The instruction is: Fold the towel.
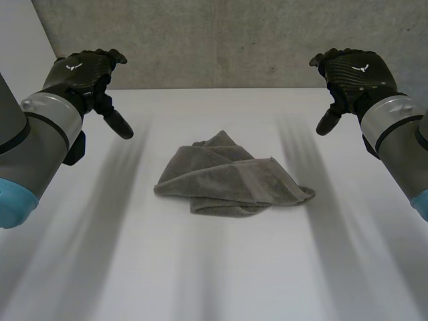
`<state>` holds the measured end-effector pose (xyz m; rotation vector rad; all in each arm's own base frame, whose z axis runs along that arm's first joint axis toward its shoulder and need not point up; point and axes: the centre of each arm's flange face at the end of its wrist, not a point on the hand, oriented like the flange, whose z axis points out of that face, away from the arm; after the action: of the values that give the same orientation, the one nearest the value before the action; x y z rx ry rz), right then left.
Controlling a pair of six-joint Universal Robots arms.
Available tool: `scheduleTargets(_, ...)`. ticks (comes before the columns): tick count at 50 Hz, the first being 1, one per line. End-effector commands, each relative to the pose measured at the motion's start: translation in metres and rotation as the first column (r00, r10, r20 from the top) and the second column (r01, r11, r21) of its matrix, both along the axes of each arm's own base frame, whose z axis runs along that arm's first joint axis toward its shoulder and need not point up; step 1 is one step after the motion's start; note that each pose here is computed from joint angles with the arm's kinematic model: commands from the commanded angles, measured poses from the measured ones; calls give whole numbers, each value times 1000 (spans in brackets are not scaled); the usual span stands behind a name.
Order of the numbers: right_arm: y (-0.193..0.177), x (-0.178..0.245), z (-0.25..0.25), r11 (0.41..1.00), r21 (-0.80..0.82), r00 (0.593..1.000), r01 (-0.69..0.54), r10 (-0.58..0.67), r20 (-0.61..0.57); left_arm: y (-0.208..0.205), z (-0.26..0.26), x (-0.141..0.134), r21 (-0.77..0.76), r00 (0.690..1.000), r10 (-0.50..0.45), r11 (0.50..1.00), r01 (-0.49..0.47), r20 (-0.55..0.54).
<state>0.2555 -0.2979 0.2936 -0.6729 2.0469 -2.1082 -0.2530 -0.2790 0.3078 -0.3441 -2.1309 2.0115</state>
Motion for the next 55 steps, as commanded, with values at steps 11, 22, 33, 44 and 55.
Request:
scheduleTargets(11,-12,53,-55,926,222,943,-306,327,-63,-11,-116,-35,228,943,-192,965,131,271)
scheduleTargets(22,-23,91,-121,869,329,909,-369,411,-66,-9,-168,-63,304,905,-292,932,197,308)
scheduleTargets(33,-20,96,-154,838,401,891,-370,442,-103,-15,-188,-73,317,900,-307,926,206,311)
scheduleTargets(44,-22,96,-153,842,391,890,-371,443,-109,-24,-171,-80,226,915,-282,949,221,289)
scheduleTargets(55,-24,96,-147,852,371,894,-369,435,-110,-11,-149,-89,184,911,-304,948,260,280)
